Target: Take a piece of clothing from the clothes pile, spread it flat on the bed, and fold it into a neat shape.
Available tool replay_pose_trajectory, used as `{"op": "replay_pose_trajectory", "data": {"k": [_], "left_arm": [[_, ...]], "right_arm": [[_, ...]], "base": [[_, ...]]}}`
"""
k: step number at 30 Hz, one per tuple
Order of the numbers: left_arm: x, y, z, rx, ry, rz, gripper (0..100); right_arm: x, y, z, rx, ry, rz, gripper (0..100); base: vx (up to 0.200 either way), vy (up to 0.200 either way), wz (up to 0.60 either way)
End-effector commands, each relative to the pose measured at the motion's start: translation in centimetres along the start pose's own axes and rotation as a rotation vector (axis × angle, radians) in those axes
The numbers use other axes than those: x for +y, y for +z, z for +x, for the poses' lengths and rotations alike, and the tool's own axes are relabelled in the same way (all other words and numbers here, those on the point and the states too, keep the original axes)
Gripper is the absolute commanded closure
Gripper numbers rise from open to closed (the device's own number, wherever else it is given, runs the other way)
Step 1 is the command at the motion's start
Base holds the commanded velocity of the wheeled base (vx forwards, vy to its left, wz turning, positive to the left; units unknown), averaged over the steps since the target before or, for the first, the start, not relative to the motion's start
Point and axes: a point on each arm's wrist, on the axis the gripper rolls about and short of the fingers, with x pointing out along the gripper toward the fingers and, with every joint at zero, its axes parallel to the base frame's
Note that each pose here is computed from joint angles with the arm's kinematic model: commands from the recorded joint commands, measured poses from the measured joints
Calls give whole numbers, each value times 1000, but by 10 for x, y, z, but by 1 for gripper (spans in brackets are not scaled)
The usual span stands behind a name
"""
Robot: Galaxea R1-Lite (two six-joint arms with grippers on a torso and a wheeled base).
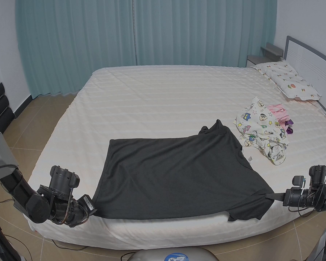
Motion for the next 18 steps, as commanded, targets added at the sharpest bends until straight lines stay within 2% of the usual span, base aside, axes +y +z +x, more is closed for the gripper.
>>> {"op": "replay_pose_trajectory", "data": {"k": [1,4,18], "left_arm": [[1,-1,-7,-36,36,35,100],[2,-1,-16,-38,50,77,100],[10,-6,-39,39,145,164,100]], "right_arm": [[9,-6,-9,1,-4,-2,100],[13,-10,-12,8,-4,-12,100],[31,-26,-27,26,-9,-35,100]], "base": [[0,0,0],[0,0,0],[0,0,0]]}}
